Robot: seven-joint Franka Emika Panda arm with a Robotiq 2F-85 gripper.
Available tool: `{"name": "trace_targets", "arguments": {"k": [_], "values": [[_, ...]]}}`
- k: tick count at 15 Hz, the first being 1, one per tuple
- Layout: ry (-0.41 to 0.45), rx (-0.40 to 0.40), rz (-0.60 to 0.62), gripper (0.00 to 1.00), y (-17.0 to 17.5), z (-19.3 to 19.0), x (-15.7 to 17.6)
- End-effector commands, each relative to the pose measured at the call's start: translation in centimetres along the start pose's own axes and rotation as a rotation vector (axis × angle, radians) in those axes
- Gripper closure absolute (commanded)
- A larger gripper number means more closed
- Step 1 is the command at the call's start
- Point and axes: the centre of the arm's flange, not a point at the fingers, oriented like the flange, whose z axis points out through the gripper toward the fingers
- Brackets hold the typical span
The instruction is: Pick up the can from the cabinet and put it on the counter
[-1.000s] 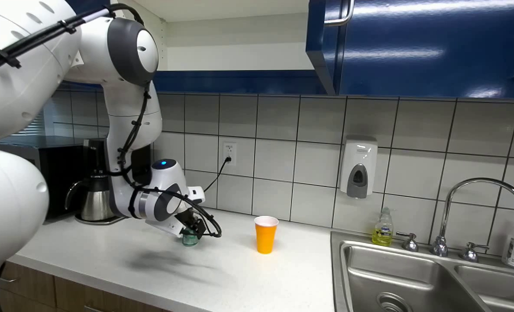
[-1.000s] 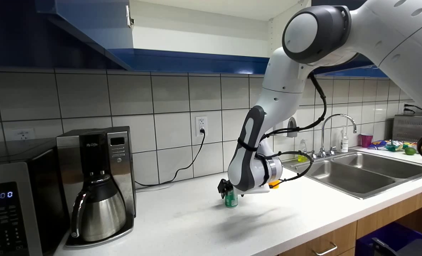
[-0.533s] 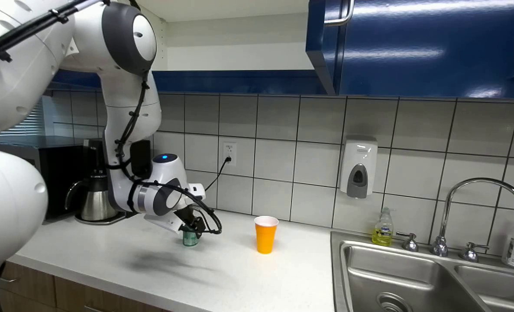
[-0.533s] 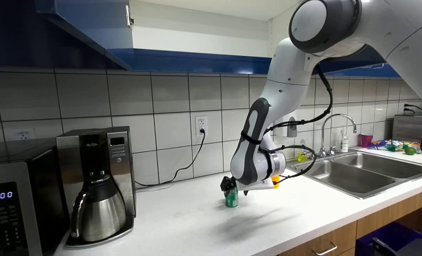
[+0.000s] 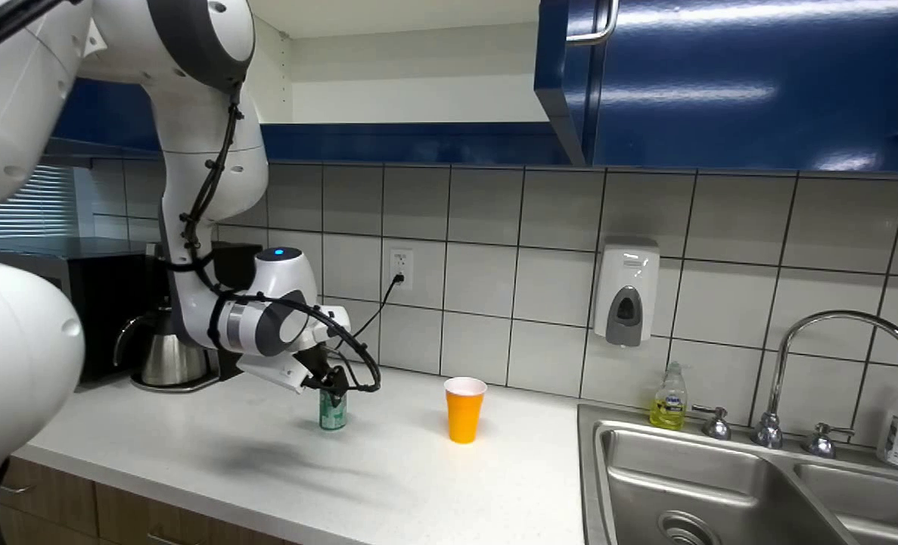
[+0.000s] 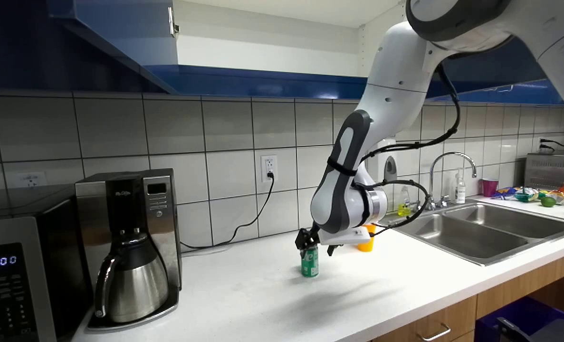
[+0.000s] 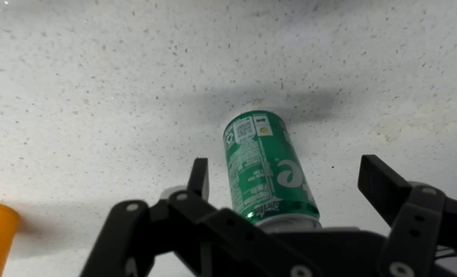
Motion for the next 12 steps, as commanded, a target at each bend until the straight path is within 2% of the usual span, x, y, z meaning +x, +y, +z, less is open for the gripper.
{"name": "trace_targets", "arguments": {"k": [1, 5, 12], "values": [[-0.079, -0.006, -0.052, 0.00, -0.6, -3.7, -1.3], [-0.142, -0.023, -0.078, 0.00, -0.5, -6.3, -2.2], [-0.160, -0.041, -0.125, 0.00, 0.9, -11.1, -3.1]]}}
